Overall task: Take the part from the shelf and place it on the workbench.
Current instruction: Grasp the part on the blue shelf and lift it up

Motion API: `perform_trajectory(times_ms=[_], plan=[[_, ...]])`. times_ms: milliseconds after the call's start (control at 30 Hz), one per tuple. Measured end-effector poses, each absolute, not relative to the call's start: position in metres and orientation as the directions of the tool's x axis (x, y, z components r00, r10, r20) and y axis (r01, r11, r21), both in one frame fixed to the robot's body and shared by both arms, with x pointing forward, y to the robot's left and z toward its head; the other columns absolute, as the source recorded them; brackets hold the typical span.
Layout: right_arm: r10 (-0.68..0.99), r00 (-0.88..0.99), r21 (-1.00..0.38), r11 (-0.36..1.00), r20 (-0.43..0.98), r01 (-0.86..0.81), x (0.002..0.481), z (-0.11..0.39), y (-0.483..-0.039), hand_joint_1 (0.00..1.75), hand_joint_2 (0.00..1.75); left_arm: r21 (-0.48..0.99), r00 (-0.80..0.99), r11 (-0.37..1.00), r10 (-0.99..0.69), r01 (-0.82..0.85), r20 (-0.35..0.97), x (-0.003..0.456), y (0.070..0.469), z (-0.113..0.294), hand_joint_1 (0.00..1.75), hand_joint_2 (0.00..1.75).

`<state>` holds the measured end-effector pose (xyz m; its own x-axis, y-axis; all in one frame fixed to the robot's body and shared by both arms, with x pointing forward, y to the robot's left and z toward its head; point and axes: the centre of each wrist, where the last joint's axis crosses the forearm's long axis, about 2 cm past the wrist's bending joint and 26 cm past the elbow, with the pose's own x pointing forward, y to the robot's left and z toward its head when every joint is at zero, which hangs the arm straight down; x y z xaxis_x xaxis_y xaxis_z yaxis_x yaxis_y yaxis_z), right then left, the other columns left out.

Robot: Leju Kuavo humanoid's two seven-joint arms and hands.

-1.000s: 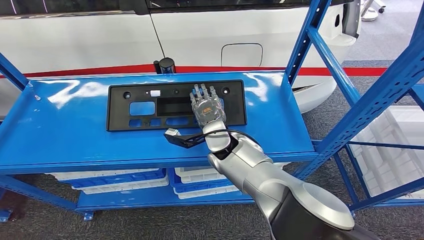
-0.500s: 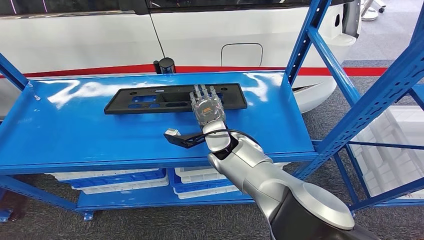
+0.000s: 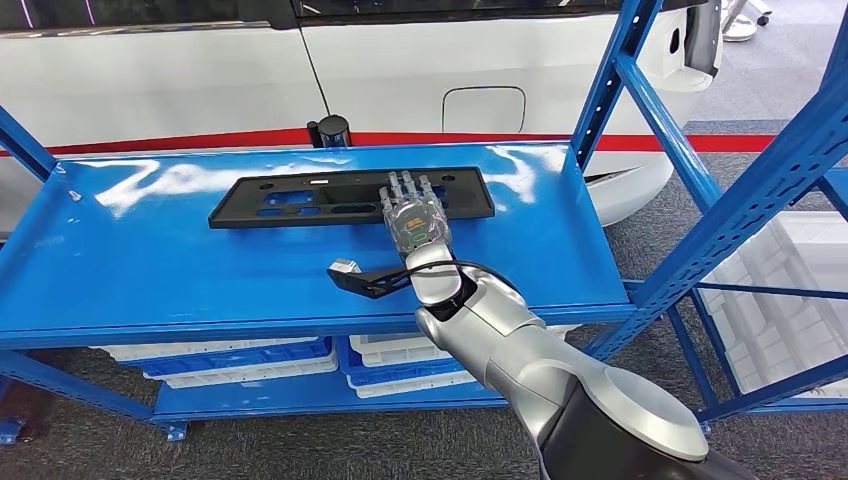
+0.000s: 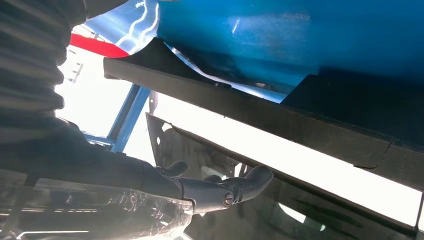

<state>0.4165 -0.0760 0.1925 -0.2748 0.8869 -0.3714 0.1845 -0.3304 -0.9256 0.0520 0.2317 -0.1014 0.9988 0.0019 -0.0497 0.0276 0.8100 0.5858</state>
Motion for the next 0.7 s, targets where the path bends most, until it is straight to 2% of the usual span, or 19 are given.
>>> perform_trajectory(times_ms=[167,333,700], plan=[[0.899,-0.257,-0.93,-0.312,-0.356,0.195,0.417,0.193,-0.076,0.0,1.75,0.572,0.999,0.82,-0.002,0.024,-0.039,0.052,0.232,-0.102,0.0,0.0],[0.931,-0.23,-0.943,-0.227,-0.284,0.245,0.418,0.196,-0.078,0.0,1.75,0.568,1.0,0.823,0.004,0.011,-0.026,0.053,0.232,-0.102,0.0,0.0],[0.977,-0.098,-0.967,-0.167,-0.188,0.193,0.434,0.2,-0.11,0.0,1.75,0.568,1.0,0.823,0.017,-0.002,-0.021,0.053,0.233,-0.102,0.0,0.0]])
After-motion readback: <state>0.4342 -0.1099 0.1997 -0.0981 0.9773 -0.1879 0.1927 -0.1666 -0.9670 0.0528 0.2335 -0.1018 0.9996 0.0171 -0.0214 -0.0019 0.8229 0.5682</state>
